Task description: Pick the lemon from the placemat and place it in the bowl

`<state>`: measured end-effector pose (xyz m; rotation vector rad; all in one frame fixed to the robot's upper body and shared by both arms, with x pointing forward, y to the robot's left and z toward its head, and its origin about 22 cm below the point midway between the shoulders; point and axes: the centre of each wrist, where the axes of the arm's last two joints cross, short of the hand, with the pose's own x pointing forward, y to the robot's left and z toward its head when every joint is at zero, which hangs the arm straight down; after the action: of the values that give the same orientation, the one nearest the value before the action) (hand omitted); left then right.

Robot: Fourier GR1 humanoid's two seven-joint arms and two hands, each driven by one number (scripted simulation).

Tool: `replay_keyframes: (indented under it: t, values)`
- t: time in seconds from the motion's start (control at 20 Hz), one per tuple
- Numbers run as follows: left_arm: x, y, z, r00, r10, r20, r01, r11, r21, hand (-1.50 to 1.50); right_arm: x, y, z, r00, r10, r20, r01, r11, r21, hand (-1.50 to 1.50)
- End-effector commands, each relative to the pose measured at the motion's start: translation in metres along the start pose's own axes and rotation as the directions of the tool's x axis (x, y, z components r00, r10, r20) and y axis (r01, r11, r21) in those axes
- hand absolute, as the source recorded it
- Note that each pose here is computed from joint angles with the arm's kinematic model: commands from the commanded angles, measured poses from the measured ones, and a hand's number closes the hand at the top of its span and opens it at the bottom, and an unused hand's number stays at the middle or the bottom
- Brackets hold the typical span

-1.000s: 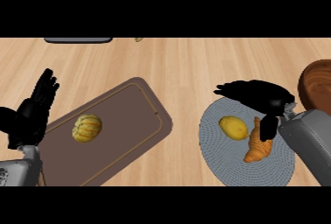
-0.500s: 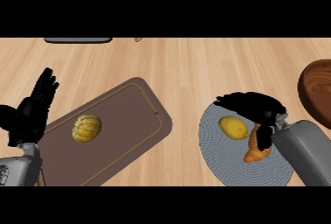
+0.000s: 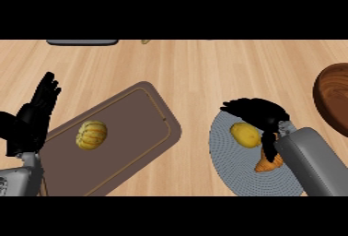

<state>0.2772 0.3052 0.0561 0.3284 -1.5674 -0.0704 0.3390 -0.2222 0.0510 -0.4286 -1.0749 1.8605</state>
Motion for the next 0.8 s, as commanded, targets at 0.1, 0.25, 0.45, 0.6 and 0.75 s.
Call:
replay_keyframes:
  t: [0.1, 0.25, 0.45, 0.6, 0.75]
  values:
    - [0.003, -0.01, 0.008, 1.0, 0.005, -0.001, -0.005, 1.0, -0.005, 0.0, -0.011, 0.004, -0.016, 0.999, -0.037, -0.008, 0.038, 0.996, 0.079, 1.5]
    - [-0.004, 0.001, -0.009, 1.0, 0.007, 0.013, -0.008, 1.0, 0.01, 0.0, 0.006, 0.024, -0.034, 0.997, -0.003, 0.079, -0.003, 0.997, 0.081, 1.5]
    - [-0.003, -0.002, -0.001, 1.0, -0.005, 0.005, 0.005, 1.0, -0.009, 0.0, 0.012, 0.024, -0.04, 0.994, -0.039, 0.107, 0.034, 0.998, 0.053, 1.5]
    - [-0.006, -0.016, -0.004, 1.0, -0.008, 0.012, 0.008, 1.0, -0.016, 0.0, 0.009, 0.018, -0.033, 0.994, -0.042, 0.098, 0.038, 0.998, 0.042, 1.5]
    - [-0.013, 0.004, 0.0, 1.0, 0.002, 0.007, -0.002, 1.0, -0.004, 0.0, 0.005, 0.034, -0.038, 0.993, -0.048, 0.108, 0.048, 0.999, -0.006, 1.5]
